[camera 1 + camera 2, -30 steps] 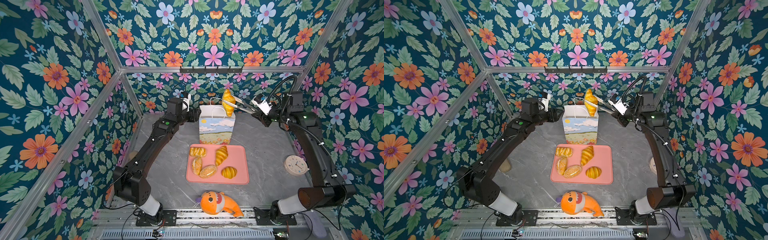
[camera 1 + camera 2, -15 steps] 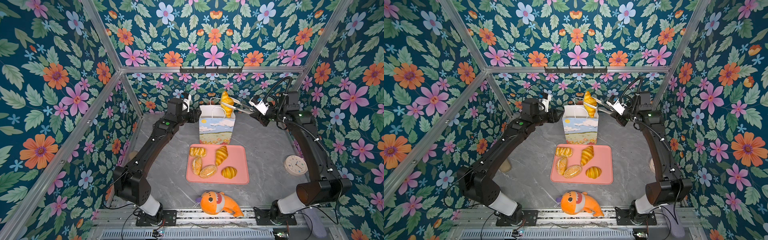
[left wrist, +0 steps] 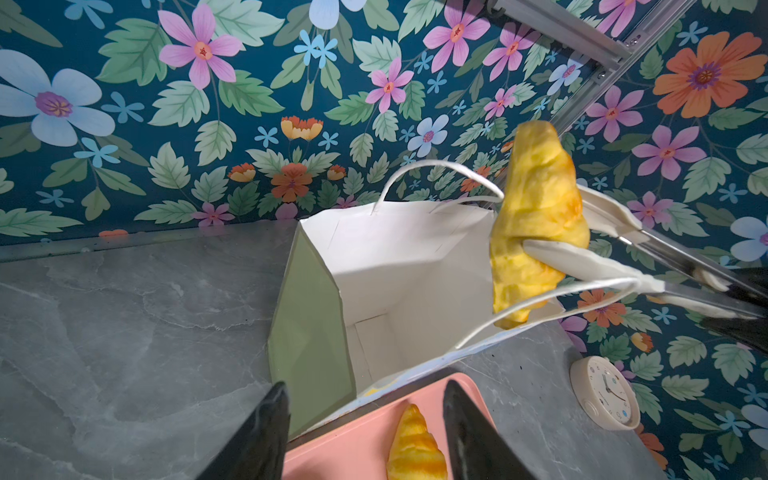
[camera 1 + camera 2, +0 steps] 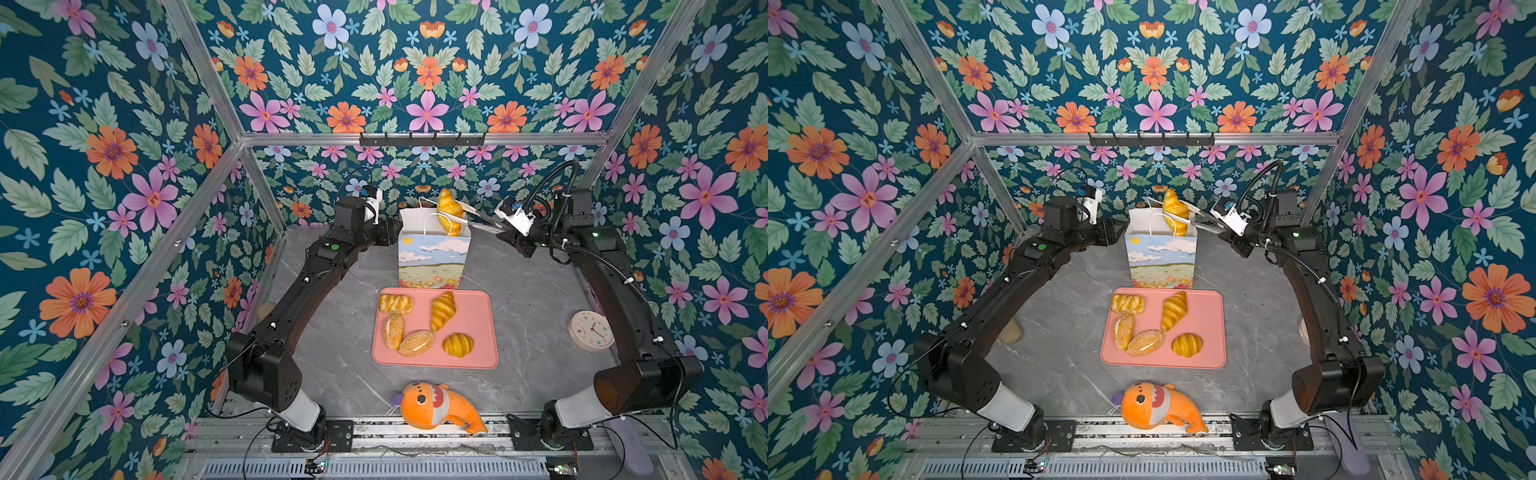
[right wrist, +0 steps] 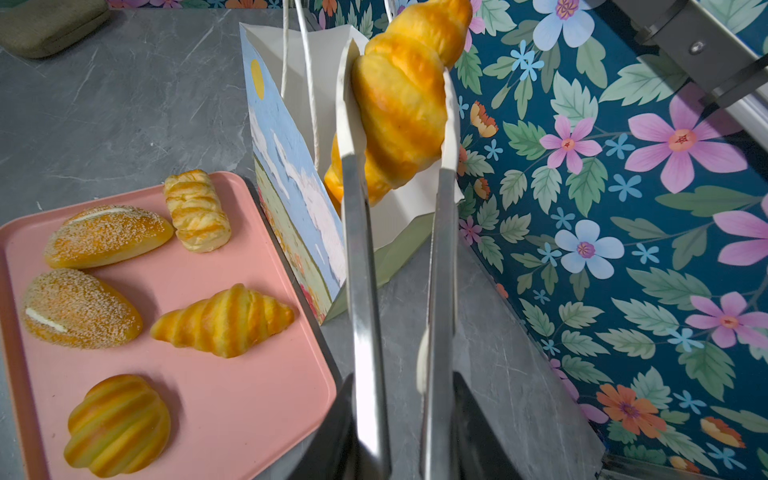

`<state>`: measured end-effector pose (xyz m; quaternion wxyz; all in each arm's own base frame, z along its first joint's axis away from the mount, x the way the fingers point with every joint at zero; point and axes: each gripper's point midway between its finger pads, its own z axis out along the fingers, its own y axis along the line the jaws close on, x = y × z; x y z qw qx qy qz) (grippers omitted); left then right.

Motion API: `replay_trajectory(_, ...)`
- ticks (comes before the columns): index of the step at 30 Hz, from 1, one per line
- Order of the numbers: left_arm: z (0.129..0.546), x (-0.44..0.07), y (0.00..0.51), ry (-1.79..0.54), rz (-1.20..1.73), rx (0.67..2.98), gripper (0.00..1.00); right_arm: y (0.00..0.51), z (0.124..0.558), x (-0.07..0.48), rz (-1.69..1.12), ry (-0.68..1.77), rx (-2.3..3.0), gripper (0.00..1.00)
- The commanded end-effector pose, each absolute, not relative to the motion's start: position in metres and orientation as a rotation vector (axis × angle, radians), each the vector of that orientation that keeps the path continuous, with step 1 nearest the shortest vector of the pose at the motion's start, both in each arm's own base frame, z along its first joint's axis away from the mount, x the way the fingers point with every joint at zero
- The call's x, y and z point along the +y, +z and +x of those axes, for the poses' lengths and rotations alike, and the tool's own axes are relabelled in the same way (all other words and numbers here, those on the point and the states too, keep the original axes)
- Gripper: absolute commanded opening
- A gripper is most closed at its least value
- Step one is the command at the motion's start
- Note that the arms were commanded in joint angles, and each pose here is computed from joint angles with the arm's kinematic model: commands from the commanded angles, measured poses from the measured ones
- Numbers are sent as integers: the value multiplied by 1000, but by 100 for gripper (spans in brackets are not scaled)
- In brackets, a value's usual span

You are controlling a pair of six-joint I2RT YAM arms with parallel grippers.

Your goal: Place the fake bread into the paper bag

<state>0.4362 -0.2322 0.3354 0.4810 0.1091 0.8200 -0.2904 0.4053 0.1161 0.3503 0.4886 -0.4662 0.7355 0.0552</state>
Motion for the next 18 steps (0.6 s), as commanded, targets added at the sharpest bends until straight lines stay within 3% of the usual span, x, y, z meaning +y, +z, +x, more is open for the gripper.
replay_trajectory(1,439,-235,339,-721,275,1977,60,368,404,123,-1145,139,1695,32)
replay_trajectory(18,471,-240,333,-703,307,1971,60,379,390,125,-1145,131,1621,33)
